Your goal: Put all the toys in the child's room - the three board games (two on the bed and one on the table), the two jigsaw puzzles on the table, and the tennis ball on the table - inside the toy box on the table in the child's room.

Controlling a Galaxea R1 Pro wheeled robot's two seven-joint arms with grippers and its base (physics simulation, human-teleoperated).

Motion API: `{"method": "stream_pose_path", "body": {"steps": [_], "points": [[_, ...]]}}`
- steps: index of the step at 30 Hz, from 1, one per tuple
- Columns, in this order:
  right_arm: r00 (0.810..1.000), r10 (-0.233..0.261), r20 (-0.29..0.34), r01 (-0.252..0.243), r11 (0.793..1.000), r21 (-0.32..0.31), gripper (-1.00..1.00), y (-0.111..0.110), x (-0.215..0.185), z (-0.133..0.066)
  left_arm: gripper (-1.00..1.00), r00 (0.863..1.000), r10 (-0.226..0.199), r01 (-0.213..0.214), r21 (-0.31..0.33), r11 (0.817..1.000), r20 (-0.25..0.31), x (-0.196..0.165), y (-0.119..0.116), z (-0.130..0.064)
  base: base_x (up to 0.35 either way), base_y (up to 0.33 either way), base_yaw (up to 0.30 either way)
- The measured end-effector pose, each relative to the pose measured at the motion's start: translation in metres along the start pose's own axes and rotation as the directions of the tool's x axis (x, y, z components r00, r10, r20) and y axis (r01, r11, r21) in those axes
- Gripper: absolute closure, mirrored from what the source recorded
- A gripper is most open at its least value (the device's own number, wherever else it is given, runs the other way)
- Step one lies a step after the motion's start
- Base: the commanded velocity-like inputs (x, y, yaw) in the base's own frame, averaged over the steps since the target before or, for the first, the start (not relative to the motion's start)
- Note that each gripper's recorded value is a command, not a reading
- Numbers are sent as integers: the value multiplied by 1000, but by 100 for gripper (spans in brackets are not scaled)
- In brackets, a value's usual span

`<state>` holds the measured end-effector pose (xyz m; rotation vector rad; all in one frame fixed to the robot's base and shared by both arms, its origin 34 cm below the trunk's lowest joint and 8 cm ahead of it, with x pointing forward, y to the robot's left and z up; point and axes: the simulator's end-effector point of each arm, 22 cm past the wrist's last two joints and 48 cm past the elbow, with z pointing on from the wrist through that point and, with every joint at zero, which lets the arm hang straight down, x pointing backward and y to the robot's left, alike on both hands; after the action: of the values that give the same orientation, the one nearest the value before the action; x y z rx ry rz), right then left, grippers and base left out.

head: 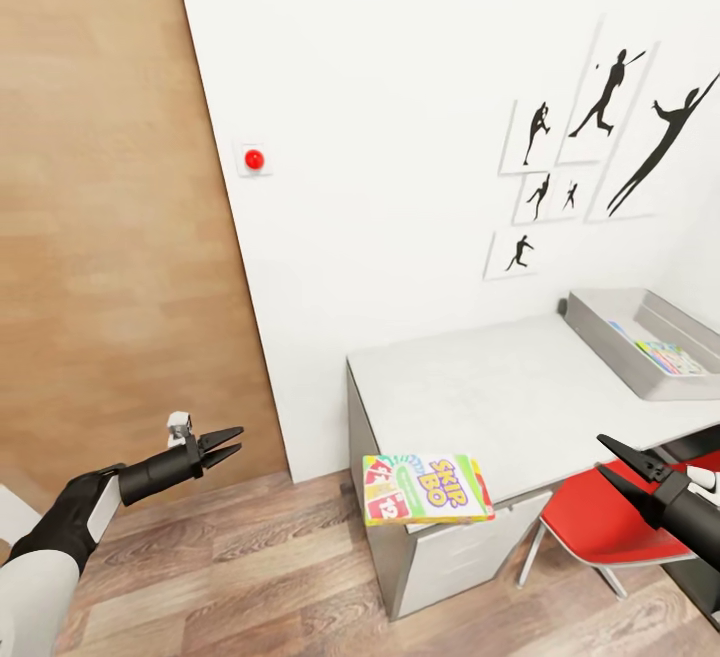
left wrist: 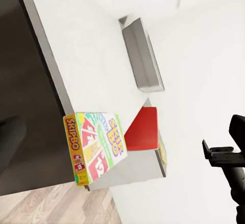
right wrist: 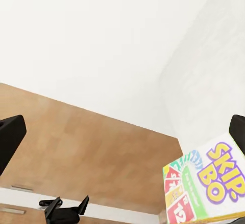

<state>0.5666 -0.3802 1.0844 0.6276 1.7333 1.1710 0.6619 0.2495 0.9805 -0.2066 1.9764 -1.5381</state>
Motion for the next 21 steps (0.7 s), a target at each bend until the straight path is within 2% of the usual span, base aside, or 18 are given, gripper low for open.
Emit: {"method": "stream_pose_path", "body": {"steps": [15, 21], "points": [[1000, -11, 9, 11, 1000, -19, -100, 10, -3, -3, -100, 1000, 20, -20, 13, 1000, 7, -5, -13, -1, 110, 0, 88], [1000, -15, 14, 16, 1000, -27, -100, 15, -5, -4, -100, 1000, 28, -28, 18, 999, 9, -6, -18, 0, 10, -163, 90]]}}
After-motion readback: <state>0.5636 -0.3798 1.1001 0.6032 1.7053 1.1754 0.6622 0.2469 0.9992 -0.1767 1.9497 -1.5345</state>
